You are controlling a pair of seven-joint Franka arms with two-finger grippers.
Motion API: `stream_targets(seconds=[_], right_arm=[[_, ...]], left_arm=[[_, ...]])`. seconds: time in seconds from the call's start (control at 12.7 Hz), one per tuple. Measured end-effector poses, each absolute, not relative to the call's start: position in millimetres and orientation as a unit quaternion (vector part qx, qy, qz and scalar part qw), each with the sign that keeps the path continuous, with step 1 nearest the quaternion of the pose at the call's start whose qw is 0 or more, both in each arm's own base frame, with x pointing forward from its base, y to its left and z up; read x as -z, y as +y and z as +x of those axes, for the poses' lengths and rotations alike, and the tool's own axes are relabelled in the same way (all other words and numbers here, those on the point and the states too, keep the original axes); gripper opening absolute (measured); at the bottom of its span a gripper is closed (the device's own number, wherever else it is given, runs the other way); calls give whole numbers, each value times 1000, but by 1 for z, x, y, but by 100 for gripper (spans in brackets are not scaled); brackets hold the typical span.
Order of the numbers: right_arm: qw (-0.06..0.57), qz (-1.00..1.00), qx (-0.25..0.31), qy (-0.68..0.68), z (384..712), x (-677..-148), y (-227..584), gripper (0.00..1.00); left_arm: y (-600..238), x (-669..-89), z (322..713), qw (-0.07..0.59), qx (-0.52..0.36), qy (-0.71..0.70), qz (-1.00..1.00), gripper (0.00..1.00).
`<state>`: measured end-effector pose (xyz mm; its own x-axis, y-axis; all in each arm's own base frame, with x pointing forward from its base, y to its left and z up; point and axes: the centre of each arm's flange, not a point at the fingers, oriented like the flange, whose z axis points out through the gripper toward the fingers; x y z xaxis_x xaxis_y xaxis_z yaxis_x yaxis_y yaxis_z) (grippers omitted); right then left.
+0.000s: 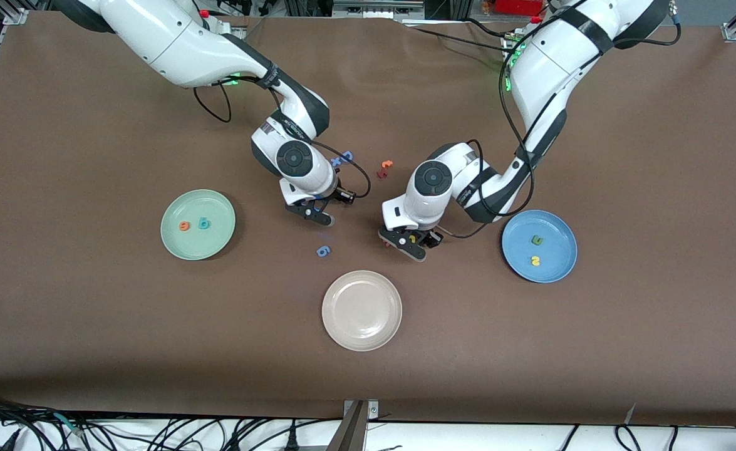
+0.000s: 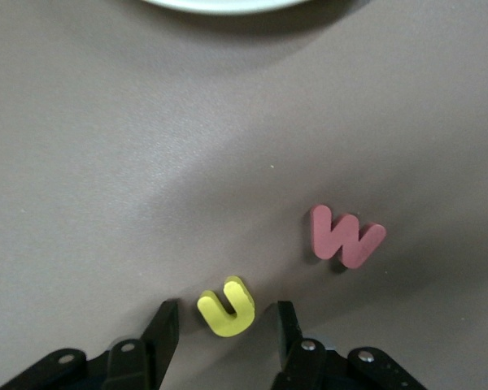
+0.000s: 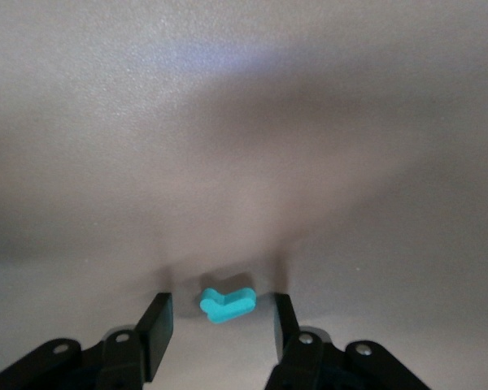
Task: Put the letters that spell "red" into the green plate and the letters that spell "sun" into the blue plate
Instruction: 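Grasp the yellow u with the left gripper while the right gripper descends, then drop the u on the blue plate while the right gripper grasps the l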
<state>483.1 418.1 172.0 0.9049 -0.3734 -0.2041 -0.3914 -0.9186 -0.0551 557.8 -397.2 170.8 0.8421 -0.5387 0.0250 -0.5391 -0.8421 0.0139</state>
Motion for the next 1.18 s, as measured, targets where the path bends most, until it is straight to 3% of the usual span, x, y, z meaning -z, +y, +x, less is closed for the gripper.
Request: stream_targets(seconds=[0.16, 0.31, 0.55, 1.18], right_arm=[[46, -976, -95, 193, 481, -171, 419, 58], [45, -976, -95, 192, 480, -170, 419, 55], [43, -976, -94, 192, 481, -170, 418, 42], [34, -983, -74, 164, 478, -171, 421, 41]], left_arm=[[-398, -172, 559, 9, -12, -280, 960, 51], [-397, -174, 562, 10, -15, -279, 960, 30], [-390, -178, 571, 5, -18, -272, 962, 30], [-308, -239, 603, -54, 62, -314, 946, 30]])
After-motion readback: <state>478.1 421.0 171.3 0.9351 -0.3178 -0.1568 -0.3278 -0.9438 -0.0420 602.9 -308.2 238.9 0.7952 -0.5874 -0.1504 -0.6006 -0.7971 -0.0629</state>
